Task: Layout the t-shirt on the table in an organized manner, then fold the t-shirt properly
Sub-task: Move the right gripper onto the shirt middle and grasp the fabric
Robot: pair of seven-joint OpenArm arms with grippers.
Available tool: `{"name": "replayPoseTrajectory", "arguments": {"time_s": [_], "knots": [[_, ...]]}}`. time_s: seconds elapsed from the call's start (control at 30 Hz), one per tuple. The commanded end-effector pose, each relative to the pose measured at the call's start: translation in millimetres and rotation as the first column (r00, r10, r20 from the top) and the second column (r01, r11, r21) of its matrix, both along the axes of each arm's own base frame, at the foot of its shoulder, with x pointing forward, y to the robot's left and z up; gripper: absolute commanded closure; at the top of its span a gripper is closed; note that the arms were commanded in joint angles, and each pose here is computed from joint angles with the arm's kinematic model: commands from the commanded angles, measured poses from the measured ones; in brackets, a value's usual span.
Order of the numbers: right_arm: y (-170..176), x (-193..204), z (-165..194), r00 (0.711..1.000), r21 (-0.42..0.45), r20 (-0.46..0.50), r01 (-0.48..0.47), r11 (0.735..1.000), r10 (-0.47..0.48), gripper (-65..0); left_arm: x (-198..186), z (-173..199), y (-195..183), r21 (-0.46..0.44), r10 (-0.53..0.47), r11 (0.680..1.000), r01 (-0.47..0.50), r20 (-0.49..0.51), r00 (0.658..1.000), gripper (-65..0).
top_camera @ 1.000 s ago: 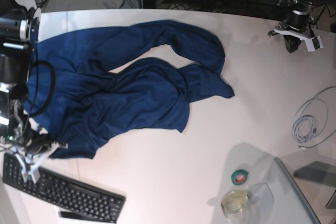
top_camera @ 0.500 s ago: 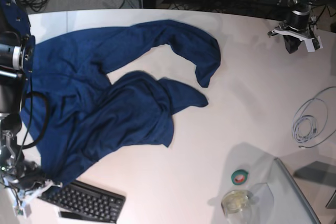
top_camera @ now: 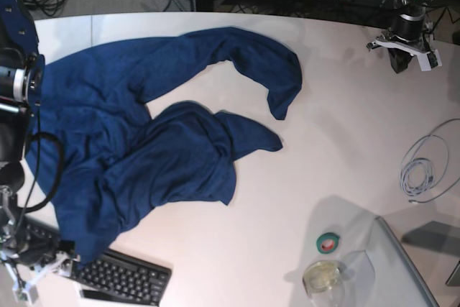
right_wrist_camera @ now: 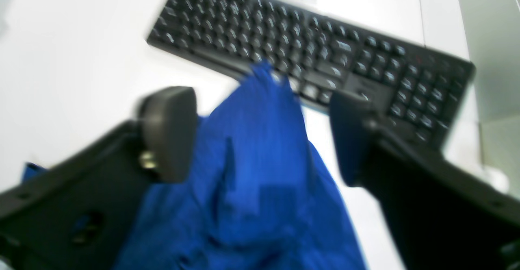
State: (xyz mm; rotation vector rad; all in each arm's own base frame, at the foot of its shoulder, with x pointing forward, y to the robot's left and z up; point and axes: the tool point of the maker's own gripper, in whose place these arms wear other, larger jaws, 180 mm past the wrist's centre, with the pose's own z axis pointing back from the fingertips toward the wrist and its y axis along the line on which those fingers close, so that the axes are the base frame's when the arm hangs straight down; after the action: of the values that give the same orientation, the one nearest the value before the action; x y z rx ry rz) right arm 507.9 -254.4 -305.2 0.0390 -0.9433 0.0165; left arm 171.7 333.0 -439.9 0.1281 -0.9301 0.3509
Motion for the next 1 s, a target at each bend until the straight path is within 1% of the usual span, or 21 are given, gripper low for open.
{"name": "replayPoseTrajectory", "arguments": {"time_s": [0.0,0.07,0.1,0.13,0.17,0.23,0.3,0.4,0.47,0.5,0.53,0.6,0.63,0.67,0.73,0.77,0.8,0.83,0.9,0.97], "knots": [[-12.1,10.6,38.2,0.996,-0.020,0.090,0.013,1.000,-0.011,-51.3,4.1,10.9,8.1,0.026,0.003,1.000,-0.003,0.035,0.999,0.0],[-6.6,-13.5,19.7,1.000,-0.059,0.015,-0.013,0.998,0.014,-49.2,4.1,10.9,8.1,0.026,0.003,1.000,-0.003,0.035,0.999,0.0],[1.4,-27.0,7.7,0.999,-0.075,-0.019,-0.036,0.997,0.035,-48.0,4.2,11.2,8.6,0.028,0.002,1.000,-0.003,0.035,0.999,0.0],[21.5,-41.2,-6.6,0.995,-0.090,-0.049,-0.090,0.992,0.086,-46.7,4.2,11.2,8.6,0.028,0.002,1.000,-0.003,0.035,0.999,0.0],[44.4,-56.3,-21.0,0.986,-0.106,-0.070,-0.161,0.981,0.154,-45.5,5.6,11.7,8.6,0.027,0.002,1.000,-0.003,0.039,0.999,0.0],[75.1,-90.0,-47.8,0.961,-0.125,-0.121,-0.264,0.956,0.250,-43.5,8.0,13.4,9.1,0.030,0.001,1.000,-0.002,0.044,0.999,0.0],[107.9,-121.4,-63.9,0.934,-0.117,-0.144,-0.345,0.931,0.328,-41.6,9.7,14.3,8.1,0.030,-0.003,1.000,0.002,0.048,0.999,0.0],[162.9,-160.5,-65.7,0.888,-0.087,-0.125,-0.453,0.887,0.441,-40.5,10.8,14.2,7.1,0.029,-0.006,1.000,0.005,0.049,0.999,0.0],[189.0,-171.0,-60.2,0.861,-0.078,-0.104,-0.505,0.859,0.497,-40.5,10.8,14.2,7.1,0.029,-0.006,1.000,0.005,0.049,0.999,0.0],[200.1,-174.7,-63.0,0.849,-0.066,-0.110,-0.525,0.848,0.517,-40.5,10.9,14.4,7.0,0.027,-0.005,1.000,0.003,0.051,0.999,0.0],[209.6,-175.5,-66.0,0.843,-0.048,-0.114,-0.533,0.845,0.526,-40.5,10.9,14.4,7.0,0.027,-0.005,1.000,0.003,0.051,0.999,0.0],[218.3,-172.4,-69.3,0.852,-0.024,-0.119,-0.515,0.857,0.509,-40.5,10.7,13.9,6.8,0.026,-0.006,1.000,0.004,0.050,0.999,0.0],[222.2,-175.1,-69.8,0.853,-0.015,-0.120,-0.513,0.859,0.507,-40.5,9.9,14.5,7.8,0.028,-0.003,1.000,0.002,0.050,0.999,0.0],[232.7,-178.5,-66.2,0.844,-0.011,-0.108,-0.530,0.848,0.526,-40.5,8.8,14.5,8.8,0.029,-0.001,1.000,-0.001,0.049,0.999,0.0],[257.0,-184.7,-59.7,0.808,-0.014,-0.089,-0.585,0.811,0.582,-40.5,5.7,13.2,10.0,0.029,0.002,1.000,-0.004,0.045,0.999,0.0],[266.8,-180.0,-54.4,0.794,-0.023,-0.075,-0.606,0.795,0.603,-40.5,5.7,13.2,10.0,0.029,0.002,1.000,-0.004,0.045,0.999,0.0],[277.2,-173.3,-55.2,0.789,-0.016,-0.078,-0.612,0.791,0.609,-40.5,3.7,12.4,10.0,0.029,0.002,1.000,-0.004,0.040,0.999,0.0],[282.1,-168.5,-63.1,0.793,-0.001,-0.101,-0.604,0.797,0.601,-40.5,-0.1,11.0,10.0,0.029,0.002,1.000,-0.003,0.032,0.999,0.0],[287.2,-153.3,-75.6,0.817,0.029,-0.141,-0.561,0.827,0.559,-40.5,-3.6,11.5,9.8,0.032,-0.001,0.999,0.000,0.027,1.000,0.0],[295.4,-149.2,-80.2,0.825,0.054,-0.158,-0.542,0.838,0.543,-40.5,-4.3,11.8,9.8,0.035,-0.003,0.999,0.002,0.025,1.000,0.0]]}}
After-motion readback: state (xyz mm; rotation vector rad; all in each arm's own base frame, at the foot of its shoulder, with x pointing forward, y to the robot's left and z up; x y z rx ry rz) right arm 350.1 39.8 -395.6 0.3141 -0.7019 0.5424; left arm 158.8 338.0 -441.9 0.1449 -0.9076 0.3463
